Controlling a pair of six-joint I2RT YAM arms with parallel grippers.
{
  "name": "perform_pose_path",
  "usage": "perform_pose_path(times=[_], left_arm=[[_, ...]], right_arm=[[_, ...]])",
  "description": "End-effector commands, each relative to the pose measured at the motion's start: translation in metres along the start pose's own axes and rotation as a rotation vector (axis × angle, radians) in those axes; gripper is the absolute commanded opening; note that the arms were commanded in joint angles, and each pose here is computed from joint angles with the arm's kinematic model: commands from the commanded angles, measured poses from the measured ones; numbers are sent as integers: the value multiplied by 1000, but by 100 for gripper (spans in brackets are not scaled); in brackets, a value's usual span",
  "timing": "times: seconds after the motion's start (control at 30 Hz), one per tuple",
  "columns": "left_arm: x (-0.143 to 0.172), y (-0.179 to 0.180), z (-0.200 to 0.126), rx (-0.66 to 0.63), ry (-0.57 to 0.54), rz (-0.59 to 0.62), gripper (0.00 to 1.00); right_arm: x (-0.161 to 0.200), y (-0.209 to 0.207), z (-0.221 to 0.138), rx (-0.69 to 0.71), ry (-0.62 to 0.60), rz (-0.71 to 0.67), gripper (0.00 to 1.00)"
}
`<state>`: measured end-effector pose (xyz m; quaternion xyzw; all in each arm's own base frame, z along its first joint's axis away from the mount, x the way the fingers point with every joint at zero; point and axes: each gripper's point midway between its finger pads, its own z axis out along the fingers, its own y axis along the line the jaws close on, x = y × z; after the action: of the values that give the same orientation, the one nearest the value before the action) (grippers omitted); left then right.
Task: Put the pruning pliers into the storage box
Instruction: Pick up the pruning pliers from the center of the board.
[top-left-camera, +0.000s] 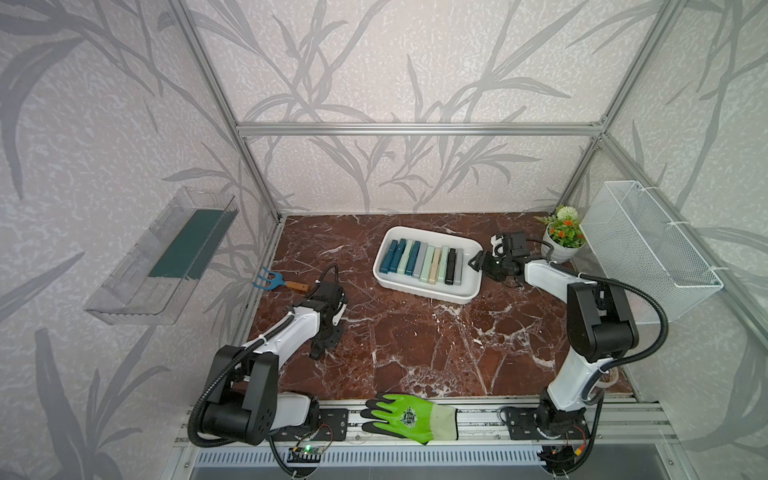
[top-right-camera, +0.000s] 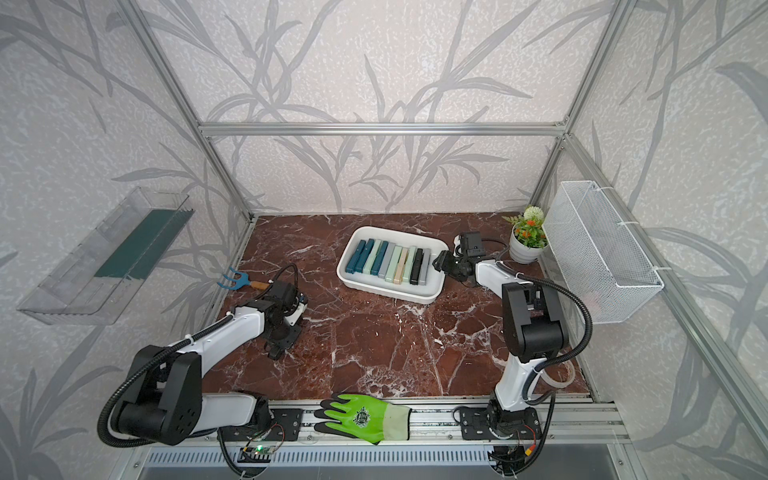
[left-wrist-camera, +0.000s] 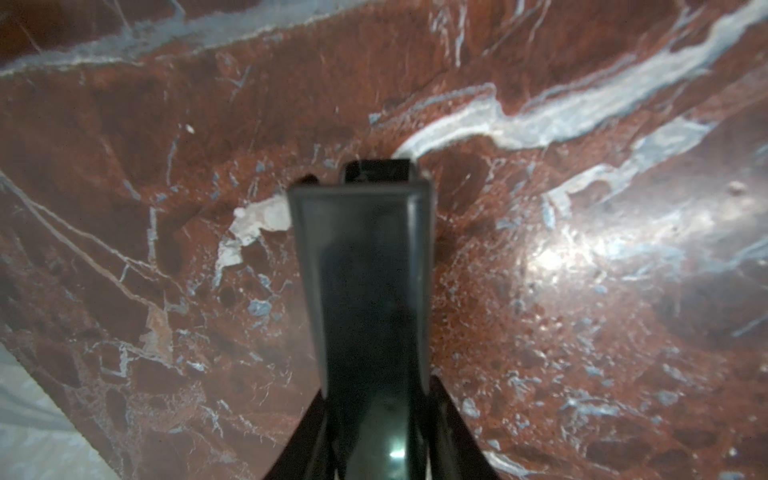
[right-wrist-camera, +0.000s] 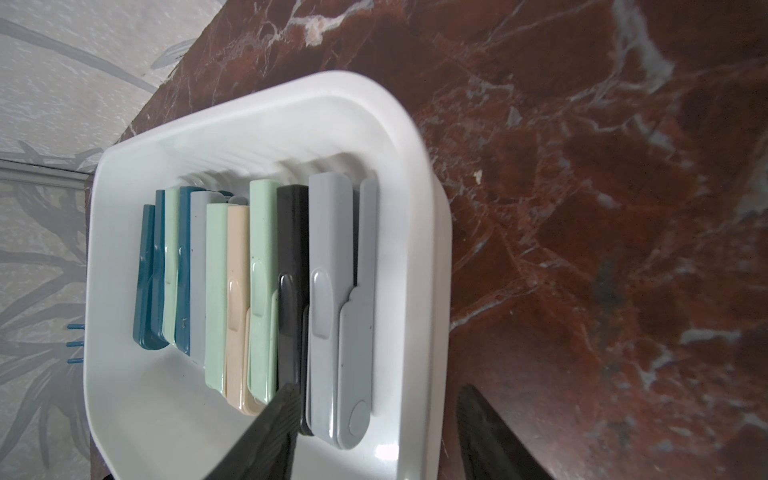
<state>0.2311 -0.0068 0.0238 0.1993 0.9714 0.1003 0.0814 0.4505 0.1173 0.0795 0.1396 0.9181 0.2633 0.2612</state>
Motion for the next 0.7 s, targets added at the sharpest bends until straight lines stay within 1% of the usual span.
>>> perform_pose_path(times=[0.0, 0.1, 0.23, 0.33, 0.43, 0.5, 0.57, 0.67], left_arm=[[-11, 8, -7, -23, -28, 9, 29], [-16, 11, -12, -34, -61, 2, 25], [-26, 9, -24, -9, -104, 15, 21], [-43, 7, -41, 34, -146, 4, 16], [-67, 7, -62, 85, -191, -42, 11], [-88, 9, -80, 102, -232, -74, 11], [-109, 7, -99, 112, -286, -74, 11], [-146, 0, -132, 106, -383, -37, 12]], right_arm=[[-7, 1, 2, -7, -9, 5, 60], [-5, -2, 4, 4, 0, 0, 60], [-1, -7, 1, 32, 12, -11, 59], [-1, -7, -7, 46, 4, -24, 59], [-1, -6, -13, 51, -5, -29, 59], [1, -6, -16, 58, 3, -29, 59], [3, -7, -20, 72, 3, -36, 59], [3, -8, -29, 95, -9, -48, 58]])
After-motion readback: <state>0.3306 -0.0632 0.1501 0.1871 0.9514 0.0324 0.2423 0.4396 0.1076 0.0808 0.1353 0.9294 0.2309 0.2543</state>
